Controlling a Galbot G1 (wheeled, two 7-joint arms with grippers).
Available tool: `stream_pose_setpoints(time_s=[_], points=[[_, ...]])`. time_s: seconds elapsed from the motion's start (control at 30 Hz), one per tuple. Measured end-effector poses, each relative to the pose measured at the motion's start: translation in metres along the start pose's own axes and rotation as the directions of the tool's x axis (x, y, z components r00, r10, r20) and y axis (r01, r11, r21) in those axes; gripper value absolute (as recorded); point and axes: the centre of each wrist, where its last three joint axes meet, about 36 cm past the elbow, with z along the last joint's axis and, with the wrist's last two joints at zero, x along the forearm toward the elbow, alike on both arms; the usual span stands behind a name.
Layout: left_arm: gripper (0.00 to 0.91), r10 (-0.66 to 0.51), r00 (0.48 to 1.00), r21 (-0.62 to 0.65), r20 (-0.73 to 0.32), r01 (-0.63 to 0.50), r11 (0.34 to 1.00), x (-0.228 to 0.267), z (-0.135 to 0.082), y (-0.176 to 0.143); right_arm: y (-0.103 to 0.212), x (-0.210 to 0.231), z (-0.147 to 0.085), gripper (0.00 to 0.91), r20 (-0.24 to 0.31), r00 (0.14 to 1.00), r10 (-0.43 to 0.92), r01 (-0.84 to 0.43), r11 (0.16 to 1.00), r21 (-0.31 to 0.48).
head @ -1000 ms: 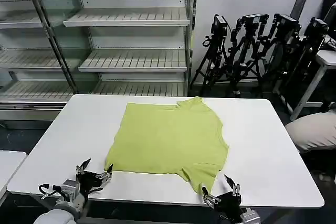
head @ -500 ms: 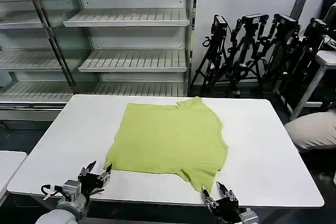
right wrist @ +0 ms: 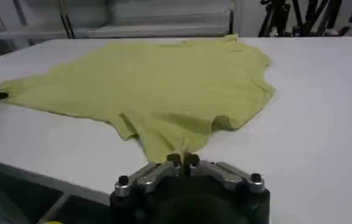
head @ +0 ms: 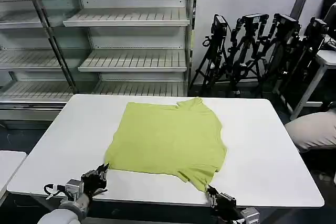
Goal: Fold and organize the clothes.
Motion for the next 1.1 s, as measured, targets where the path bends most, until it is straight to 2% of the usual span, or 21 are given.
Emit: stream_pose_setpoints(time_s=[0.33,0.6,0.83,1.1], points=[[0.01,0.012,0.998,0.054,0.067,-0.016,0.998,-0.021,-0.023,-0.001,-0.023,-0.044,-0.036,0.0,0.087,0.996,0.018,-0.019,1.0,0.005],[0.01,0.013,0.994,0.105,0.104,-0.024,0.994,-0.052,-0.042,0.0,-0.036,-0.089,-0.057,0.0,0.132,0.991,0.023,-0.026,0.999,0.021],[0.01,0.011,0.993,0.141,0.12,-0.028,0.99,-0.081,-0.055,0.0,-0.047,-0.124,-0.072,0.0,0.158,0.987,0.027,-0.035,0.998,0.045],[0.01,-0.002,0.994,0.168,0.113,-0.017,0.986,-0.109,-0.064,0.006,-0.053,-0.15,-0.073,0.0,0.153,0.988,0.023,-0.032,0.998,0.059]])
